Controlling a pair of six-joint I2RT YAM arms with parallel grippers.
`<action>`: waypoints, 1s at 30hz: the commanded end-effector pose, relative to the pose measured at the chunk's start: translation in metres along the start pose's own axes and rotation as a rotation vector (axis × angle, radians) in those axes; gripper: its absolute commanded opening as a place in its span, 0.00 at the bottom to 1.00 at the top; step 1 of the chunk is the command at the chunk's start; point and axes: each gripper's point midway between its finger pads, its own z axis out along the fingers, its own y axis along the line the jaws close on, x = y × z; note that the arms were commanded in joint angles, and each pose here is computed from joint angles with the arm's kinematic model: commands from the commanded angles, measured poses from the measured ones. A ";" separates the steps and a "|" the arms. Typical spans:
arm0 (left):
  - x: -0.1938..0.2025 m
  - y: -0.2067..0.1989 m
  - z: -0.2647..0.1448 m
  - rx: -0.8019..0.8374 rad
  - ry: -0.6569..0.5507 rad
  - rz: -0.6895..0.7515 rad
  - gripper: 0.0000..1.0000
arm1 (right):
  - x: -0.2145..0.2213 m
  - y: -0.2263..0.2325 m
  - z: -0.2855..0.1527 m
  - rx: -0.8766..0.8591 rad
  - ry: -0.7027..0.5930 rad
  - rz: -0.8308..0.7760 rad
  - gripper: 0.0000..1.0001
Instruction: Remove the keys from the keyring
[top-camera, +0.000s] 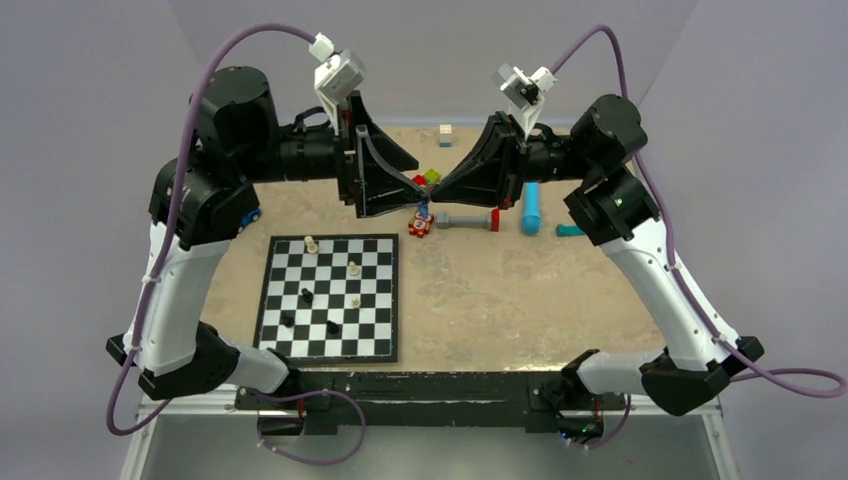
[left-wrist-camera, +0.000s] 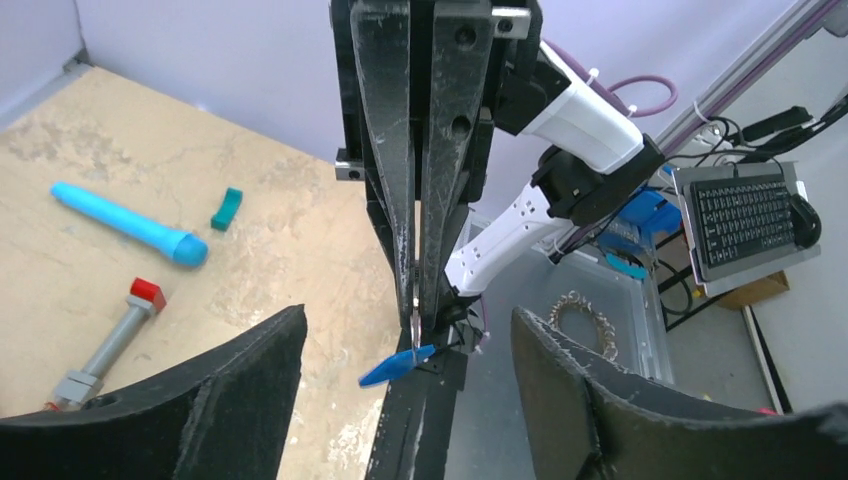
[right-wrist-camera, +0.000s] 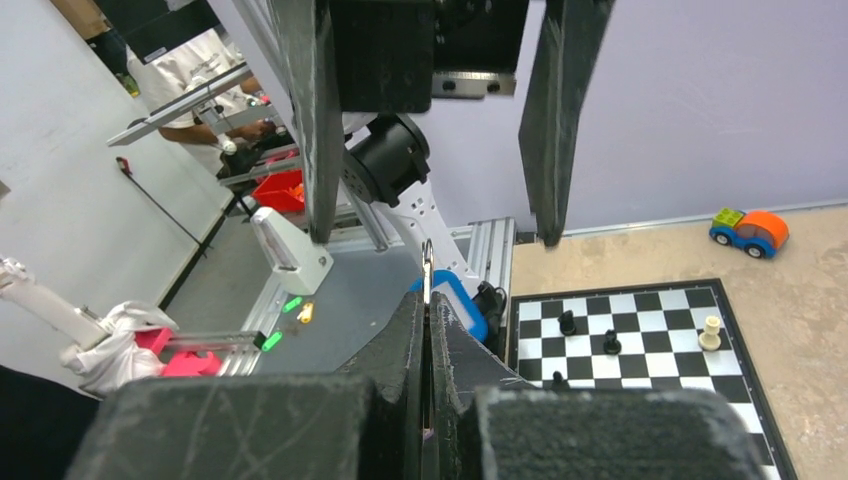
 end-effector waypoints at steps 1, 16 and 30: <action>-0.012 -0.012 -0.020 -0.040 -0.018 0.094 0.73 | 0.000 0.020 -0.007 -0.012 -0.004 -0.044 0.00; 0.003 -0.011 -0.004 0.032 0.052 0.046 0.52 | -0.002 0.022 -0.010 0.019 -0.013 -0.039 0.00; 0.004 -0.013 0.004 0.062 0.059 0.038 0.44 | -0.003 0.022 -0.010 0.028 -0.016 -0.040 0.00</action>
